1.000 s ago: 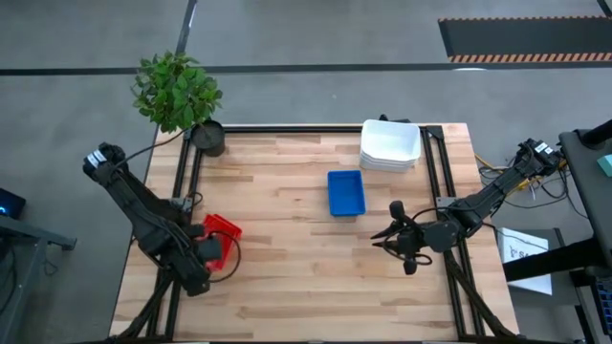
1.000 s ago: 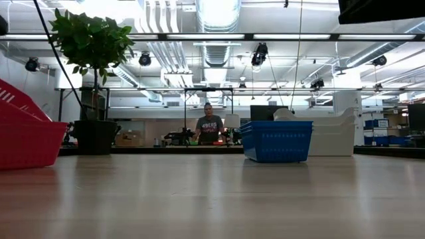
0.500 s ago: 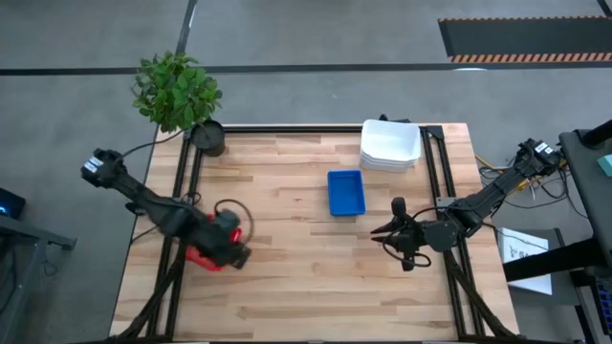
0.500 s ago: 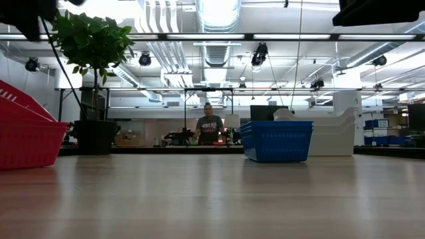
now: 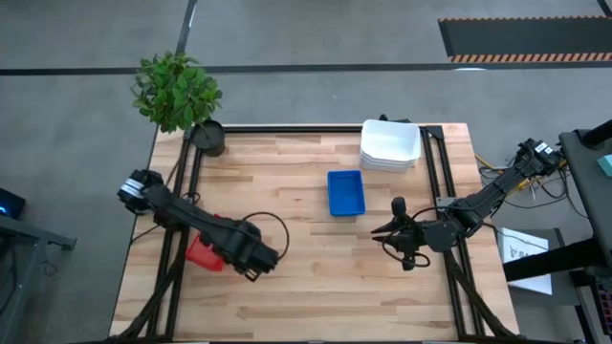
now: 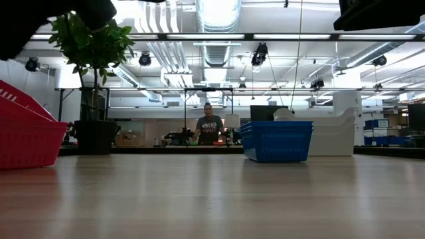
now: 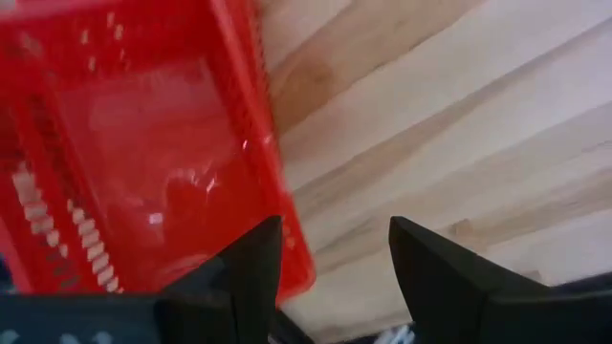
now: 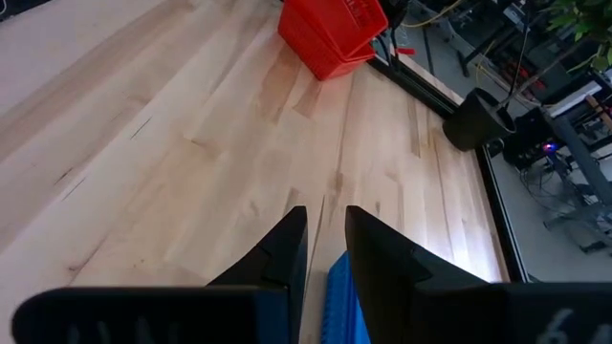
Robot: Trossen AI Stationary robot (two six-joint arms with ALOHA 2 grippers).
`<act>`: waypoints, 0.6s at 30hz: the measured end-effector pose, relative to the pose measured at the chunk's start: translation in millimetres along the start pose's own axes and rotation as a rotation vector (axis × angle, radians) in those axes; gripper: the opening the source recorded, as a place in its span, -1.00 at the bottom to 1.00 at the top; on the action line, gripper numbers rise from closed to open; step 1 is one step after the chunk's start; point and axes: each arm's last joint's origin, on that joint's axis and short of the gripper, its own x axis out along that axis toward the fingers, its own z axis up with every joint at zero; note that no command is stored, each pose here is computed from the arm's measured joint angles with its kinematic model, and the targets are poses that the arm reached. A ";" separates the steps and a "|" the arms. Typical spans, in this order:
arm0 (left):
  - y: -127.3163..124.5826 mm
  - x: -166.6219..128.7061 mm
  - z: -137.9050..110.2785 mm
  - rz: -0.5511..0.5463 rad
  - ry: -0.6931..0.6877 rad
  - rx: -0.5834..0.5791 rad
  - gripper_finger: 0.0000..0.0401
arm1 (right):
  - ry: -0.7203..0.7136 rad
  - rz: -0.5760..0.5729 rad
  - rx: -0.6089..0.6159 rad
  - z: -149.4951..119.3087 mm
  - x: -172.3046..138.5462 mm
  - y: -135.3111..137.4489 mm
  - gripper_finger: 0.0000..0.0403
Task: Stack baskets by color
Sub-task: Stack the right red bin on the stacked red bin
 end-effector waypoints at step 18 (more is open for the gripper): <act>0.6 47.6 11.2 0.200 0.000 0.069 -0.13 | 0.011 0.004 0.003 -1.2 0.0 0.4 -0.66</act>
